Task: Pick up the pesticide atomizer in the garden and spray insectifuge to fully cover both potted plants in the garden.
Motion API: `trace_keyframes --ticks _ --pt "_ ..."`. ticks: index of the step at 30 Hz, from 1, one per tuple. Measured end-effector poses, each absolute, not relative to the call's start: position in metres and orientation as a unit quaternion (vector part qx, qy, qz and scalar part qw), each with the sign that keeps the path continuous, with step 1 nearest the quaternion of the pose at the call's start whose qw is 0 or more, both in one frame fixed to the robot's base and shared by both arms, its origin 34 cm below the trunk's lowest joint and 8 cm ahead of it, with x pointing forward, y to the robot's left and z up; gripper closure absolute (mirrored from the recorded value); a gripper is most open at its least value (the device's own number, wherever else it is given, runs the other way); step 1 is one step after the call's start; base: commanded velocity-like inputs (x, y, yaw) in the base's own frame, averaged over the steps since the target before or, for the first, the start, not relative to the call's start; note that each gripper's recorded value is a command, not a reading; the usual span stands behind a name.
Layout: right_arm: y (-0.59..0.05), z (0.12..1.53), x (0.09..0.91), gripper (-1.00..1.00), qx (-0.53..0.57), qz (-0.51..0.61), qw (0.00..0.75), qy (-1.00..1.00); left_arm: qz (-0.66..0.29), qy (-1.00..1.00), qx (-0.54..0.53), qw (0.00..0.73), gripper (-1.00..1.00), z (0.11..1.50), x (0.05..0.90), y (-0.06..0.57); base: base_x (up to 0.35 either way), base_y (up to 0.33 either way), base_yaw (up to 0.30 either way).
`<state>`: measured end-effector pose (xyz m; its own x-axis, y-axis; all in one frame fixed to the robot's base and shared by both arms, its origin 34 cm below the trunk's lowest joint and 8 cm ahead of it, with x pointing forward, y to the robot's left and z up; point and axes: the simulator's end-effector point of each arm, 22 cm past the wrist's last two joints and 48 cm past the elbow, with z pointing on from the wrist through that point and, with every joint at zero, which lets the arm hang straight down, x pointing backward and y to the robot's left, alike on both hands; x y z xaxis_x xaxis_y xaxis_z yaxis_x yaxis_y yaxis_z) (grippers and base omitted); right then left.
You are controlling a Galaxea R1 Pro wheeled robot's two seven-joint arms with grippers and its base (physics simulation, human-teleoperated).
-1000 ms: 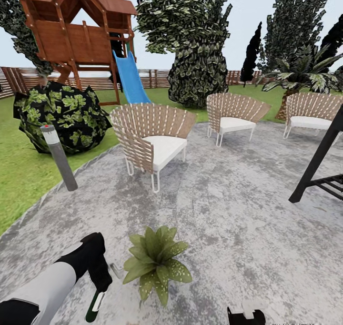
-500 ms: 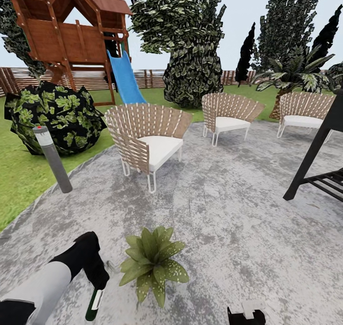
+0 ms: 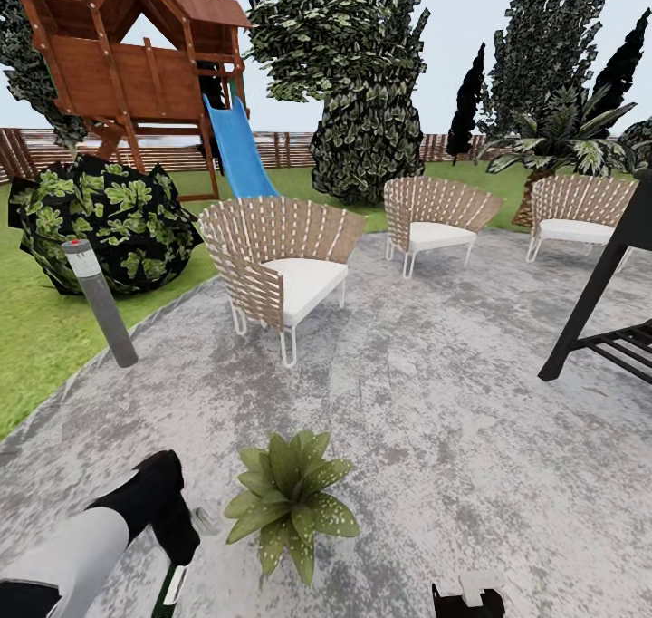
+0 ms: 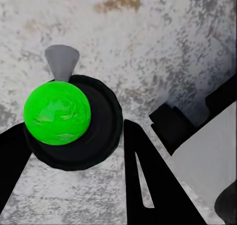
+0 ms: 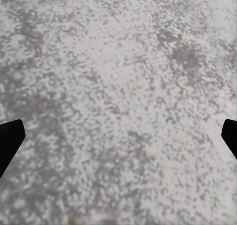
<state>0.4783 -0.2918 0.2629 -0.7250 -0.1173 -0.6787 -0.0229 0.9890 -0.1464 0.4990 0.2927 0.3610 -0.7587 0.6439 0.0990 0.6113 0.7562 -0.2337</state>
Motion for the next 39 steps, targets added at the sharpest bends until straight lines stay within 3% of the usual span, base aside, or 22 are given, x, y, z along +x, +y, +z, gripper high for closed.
trace_keyframes --ticks 10,18,27,39 --pt "-0.292 0.263 0.478 -1.0 -0.038 -0.064 0.369 0.926 0.096 -0.929 -0.358 0.011 1.0 0.417 0.576 0.255 0.0 0.0 0.0" --pt "-0.292 0.263 0.478 -1.0 -0.038 -0.064 0.369 0.927 0.126 -0.906 -0.404 0.029 1.0 0.444 0.581 0.206 0.0 0.0 0.0" --pt "-0.294 0.263 0.478 -1.0 -0.039 -0.065 0.368 0.927 0.094 -0.911 -0.398 0.053 1.0 0.438 0.574 0.245 0.0 0.0 0.0" --pt "-0.294 0.263 0.478 -1.0 -0.038 -0.065 0.368 0.927 0.105 -0.904 -0.412 0.046 1.0 0.439 0.575 0.216 0.118 0.0 0.0"
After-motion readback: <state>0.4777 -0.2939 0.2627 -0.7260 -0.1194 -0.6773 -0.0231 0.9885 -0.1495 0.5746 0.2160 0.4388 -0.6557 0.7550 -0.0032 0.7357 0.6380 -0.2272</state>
